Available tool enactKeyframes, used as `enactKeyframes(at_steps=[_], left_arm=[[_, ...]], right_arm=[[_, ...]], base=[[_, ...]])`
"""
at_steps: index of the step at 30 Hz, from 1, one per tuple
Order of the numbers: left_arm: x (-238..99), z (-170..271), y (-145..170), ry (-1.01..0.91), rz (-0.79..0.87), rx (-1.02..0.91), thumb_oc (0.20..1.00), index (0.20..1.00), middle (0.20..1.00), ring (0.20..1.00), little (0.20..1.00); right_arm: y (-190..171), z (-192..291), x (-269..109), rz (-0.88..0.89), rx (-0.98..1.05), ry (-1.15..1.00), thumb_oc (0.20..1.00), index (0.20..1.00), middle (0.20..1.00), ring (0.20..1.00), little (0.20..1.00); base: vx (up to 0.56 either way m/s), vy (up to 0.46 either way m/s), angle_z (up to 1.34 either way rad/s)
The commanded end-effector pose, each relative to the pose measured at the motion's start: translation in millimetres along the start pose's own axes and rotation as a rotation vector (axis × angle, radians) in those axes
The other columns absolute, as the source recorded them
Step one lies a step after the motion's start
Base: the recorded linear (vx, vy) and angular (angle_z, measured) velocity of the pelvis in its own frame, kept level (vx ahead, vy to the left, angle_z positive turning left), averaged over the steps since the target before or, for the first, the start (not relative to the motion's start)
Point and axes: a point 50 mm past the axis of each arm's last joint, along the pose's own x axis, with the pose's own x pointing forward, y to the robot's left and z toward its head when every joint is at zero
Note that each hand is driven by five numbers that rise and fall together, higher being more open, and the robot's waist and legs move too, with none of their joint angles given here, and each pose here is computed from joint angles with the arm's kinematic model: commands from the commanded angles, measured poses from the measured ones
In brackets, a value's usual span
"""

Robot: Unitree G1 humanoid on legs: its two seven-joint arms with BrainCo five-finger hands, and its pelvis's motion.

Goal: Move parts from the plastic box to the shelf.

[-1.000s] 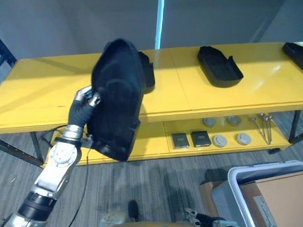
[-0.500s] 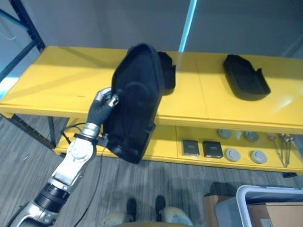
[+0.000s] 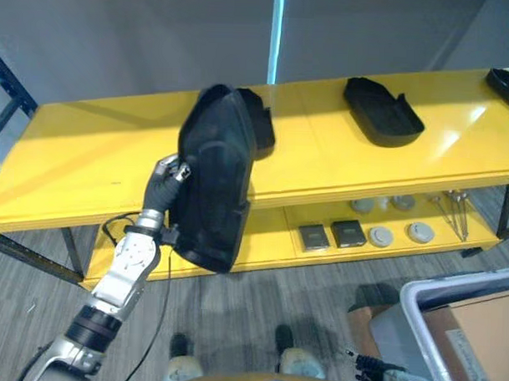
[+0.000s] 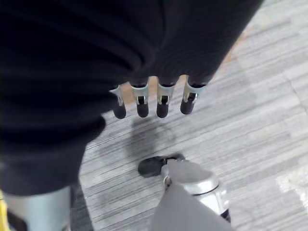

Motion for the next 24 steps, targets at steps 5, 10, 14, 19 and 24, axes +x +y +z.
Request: enactKeyframes(at_steps=[5, 10, 14, 19, 24], left_arm=[[4, 45, 28, -0.204, 0.156, 0.078, 0.200, 0.200, 0.200, 0.200, 0.200], [6, 55, 40, -0.229, 0.255, 0.107, 0.200, 0.200, 0.200, 0.200, 0.200], [13, 66, 71, -0.223, 0.378, 0.163, 0.200, 0.200, 0.200, 0.200, 0.200], [22, 75, 100, -0.243, 0.466, 0.263, 0.200, 0.200, 0.200, 0.200, 0.200], [41, 73, 139, -0.090, 0.464, 0.232, 0.200, 0.200, 0.200, 0.200, 0.200]], right_arm=[[33, -52, 2, 0.082, -0.201, 0.175, 1.000, 1.000, 1.000, 1.000, 1.000], [36, -67, 0, 0.089, -0.141, 0.234, 1.000, 1.000, 1.000, 1.000, 1.000], [27, -68, -1, 0.086, -0.176, 0.237, 1.000, 1.000, 1.000, 1.000, 1.000], [16, -65, -2, 0.074, -0.164, 0.245, 1.000, 1.000, 1.000, 1.000, 1.000], [5, -55, -2, -0.003, -0.202, 0.227, 1.000, 1.000, 1.000, 1.000, 1.000]], base=[[0.14, 0.096, -0.20], [0.12, -0.082, 0.58], [0.07, -0.031, 0.06], [0.10, 0.046, 0.03], [0.09, 0.056, -0.01]])
